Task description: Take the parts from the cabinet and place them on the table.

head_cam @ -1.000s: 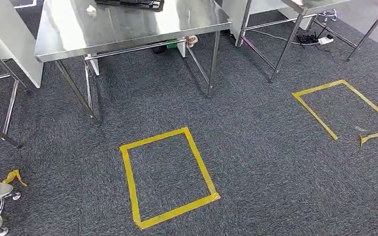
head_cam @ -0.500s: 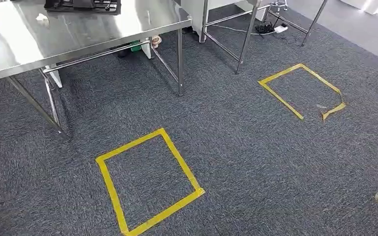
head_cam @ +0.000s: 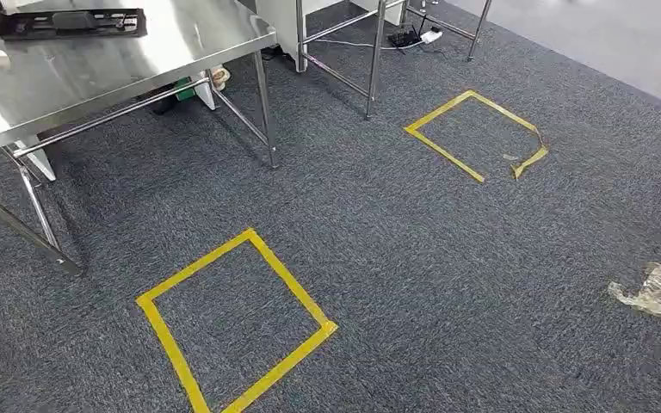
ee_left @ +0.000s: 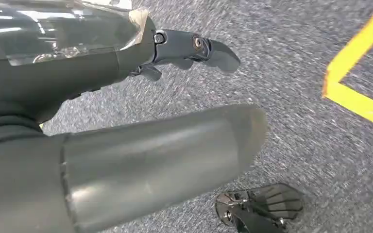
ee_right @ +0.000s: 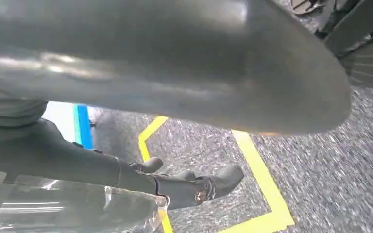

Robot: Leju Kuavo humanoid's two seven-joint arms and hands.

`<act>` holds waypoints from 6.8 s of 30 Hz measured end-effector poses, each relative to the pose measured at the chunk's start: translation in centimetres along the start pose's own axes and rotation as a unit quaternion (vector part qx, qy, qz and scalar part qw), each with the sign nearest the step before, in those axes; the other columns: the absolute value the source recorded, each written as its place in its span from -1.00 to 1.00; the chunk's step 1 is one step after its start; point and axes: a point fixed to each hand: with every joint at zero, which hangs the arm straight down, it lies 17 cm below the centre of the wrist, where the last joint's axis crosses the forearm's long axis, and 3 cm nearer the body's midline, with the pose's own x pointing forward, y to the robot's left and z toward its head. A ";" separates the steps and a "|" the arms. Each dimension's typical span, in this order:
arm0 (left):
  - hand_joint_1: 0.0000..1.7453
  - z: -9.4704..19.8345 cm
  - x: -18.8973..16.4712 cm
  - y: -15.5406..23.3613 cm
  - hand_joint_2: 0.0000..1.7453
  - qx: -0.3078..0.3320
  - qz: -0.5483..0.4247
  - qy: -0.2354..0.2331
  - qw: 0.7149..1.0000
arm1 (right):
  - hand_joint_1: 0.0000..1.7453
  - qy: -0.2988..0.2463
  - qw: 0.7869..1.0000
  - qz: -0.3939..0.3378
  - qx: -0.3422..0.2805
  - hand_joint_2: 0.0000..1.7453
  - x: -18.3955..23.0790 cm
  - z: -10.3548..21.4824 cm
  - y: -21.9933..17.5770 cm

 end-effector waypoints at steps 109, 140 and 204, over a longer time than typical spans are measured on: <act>-1.00 -0.1 1.1 -1.1 -1.00 -0.001 0.016 0.004 1.000 | -1.00 0.007 1.000 0.021 0.019 -1.00 -0.6 0.3 1.2; -1.00 -2.3 12.1 -1.7 -1.00 -0.008 0.045 -0.009 0.999 | -1.00 0.013 0.999 0.034 0.011 -1.00 -0.7 0.4 1.9; -1.00 -1.8 23.5 -4.4 -1.00 -0.034 0.039 -0.059 0.997 | -1.00 -0.007 0.994 0.111 -0.015 -1.00 3.0 -0.6 -1.9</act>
